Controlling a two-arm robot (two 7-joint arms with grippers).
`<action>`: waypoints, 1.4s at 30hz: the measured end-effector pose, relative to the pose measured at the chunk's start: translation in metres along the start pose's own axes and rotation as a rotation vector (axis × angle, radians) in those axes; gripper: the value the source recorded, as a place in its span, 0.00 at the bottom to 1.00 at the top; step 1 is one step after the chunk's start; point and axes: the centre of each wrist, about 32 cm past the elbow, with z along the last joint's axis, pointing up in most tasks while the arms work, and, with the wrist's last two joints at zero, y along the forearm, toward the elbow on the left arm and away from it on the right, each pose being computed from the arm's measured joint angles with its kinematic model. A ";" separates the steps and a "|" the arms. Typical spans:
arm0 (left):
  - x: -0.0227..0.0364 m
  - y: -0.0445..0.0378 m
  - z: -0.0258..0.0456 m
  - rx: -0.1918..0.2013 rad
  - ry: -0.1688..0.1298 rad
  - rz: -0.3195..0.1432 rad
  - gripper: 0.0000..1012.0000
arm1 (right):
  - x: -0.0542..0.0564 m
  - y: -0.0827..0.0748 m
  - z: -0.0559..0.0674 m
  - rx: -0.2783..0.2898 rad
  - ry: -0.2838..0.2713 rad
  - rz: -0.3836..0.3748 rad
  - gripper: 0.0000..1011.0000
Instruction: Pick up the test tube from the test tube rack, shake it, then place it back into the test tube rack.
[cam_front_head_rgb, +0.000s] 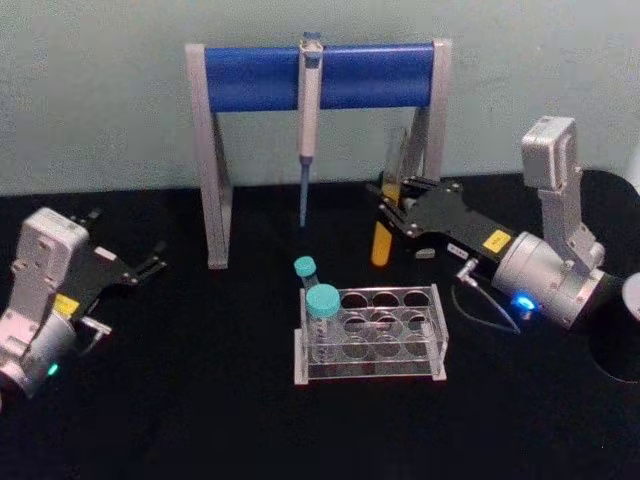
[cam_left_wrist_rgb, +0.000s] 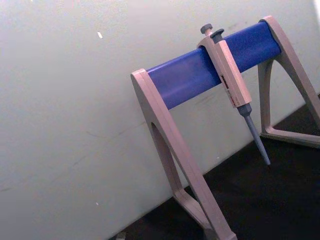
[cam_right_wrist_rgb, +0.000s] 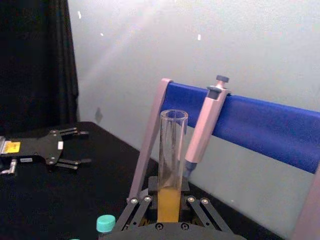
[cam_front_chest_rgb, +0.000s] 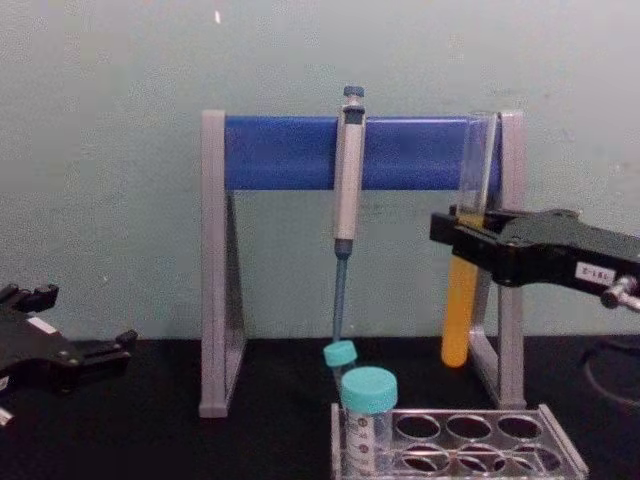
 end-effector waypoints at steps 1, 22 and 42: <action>0.0000 0.0000 0.0000 0.000 0.000 0.000 0.99 | 0.000 0.001 0.000 0.000 0.001 0.003 0.23; 0.0000 0.0000 0.0000 0.000 0.000 0.000 0.99 | -0.007 -0.030 0.002 -0.043 -0.003 -0.083 0.23; 0.0000 0.0000 0.0000 0.000 0.000 0.000 0.99 | -0.021 -0.013 -0.005 -0.021 0.041 0.047 0.23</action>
